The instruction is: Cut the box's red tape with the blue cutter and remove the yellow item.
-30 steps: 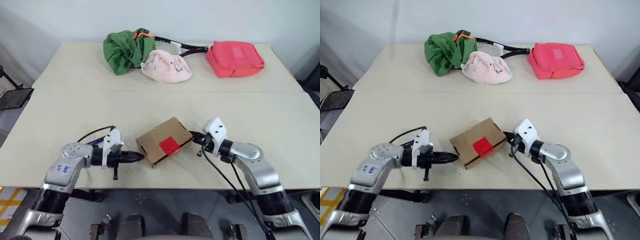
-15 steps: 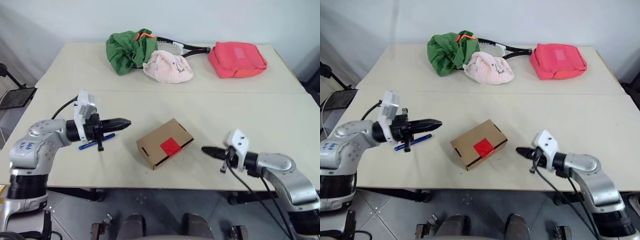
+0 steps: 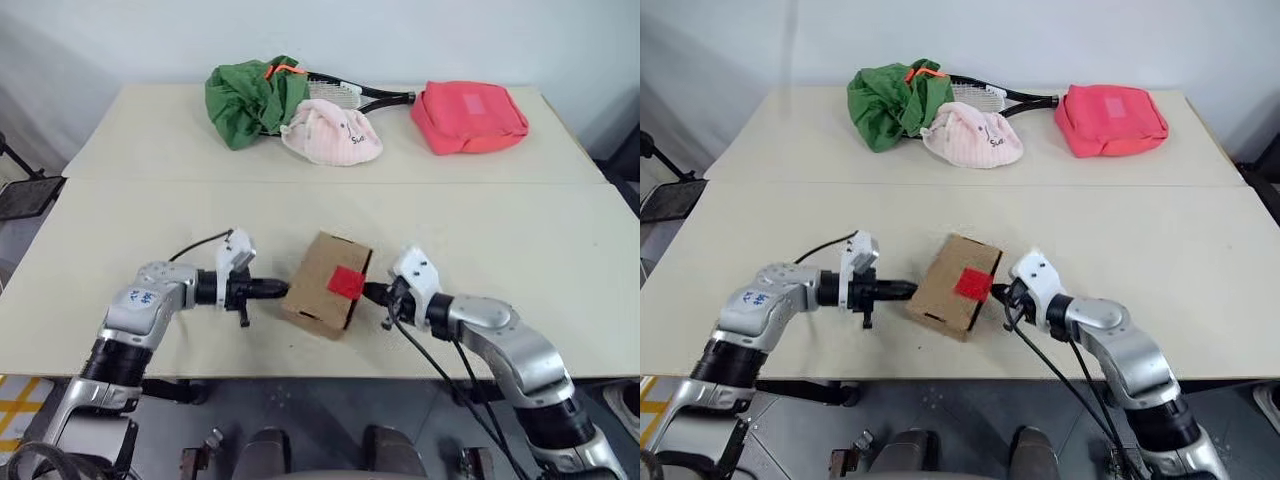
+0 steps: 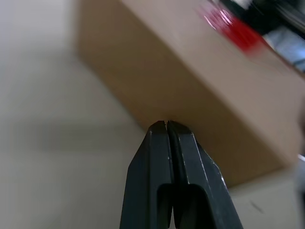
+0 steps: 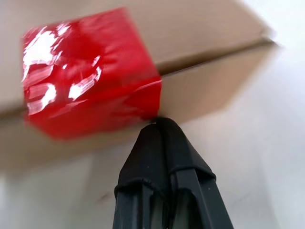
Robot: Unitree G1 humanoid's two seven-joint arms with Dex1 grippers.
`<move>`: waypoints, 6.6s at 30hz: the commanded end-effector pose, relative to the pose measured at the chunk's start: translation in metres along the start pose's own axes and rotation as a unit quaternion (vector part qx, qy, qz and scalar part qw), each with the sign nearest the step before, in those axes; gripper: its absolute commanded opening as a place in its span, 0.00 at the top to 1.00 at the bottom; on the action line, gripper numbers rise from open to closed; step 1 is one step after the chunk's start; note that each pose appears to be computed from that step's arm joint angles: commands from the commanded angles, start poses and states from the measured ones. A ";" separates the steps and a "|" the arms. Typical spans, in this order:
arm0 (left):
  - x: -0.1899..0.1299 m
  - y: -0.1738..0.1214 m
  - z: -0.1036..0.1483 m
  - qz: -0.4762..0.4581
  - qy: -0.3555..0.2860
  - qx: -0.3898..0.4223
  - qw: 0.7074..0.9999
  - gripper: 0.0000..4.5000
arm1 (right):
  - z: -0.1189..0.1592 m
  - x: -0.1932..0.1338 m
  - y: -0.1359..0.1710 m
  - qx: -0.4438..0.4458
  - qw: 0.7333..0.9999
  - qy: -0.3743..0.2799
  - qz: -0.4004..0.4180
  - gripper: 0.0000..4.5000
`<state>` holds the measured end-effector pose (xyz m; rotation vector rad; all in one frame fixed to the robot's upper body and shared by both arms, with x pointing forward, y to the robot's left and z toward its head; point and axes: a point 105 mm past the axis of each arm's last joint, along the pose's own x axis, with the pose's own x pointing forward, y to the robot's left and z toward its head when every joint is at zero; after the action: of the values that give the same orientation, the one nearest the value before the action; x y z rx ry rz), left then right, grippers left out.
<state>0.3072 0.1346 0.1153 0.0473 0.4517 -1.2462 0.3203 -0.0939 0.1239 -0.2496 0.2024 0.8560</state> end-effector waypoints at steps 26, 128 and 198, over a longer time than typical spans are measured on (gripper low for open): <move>-0.049 -0.033 -0.022 0.103 -0.065 -0.036 0.992 0.98 | 0.027 -0.009 -0.036 -0.072 0.990 -0.056 0.106 1.00; 0.051 -0.072 -0.022 -0.050 0.230 0.216 0.948 0.89 | -0.011 -0.156 0.064 0.000 0.993 0.042 0.109 0.00; 0.043 -0.109 0.055 -0.104 0.044 0.422 0.900 0.90 | 0.052 -0.162 0.044 0.236 0.955 0.056 0.173 0.34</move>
<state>0.2368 0.0477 0.1618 0.7785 0.0485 -1.5720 0.1965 -0.1700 0.1992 0.1319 0.5529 1.0770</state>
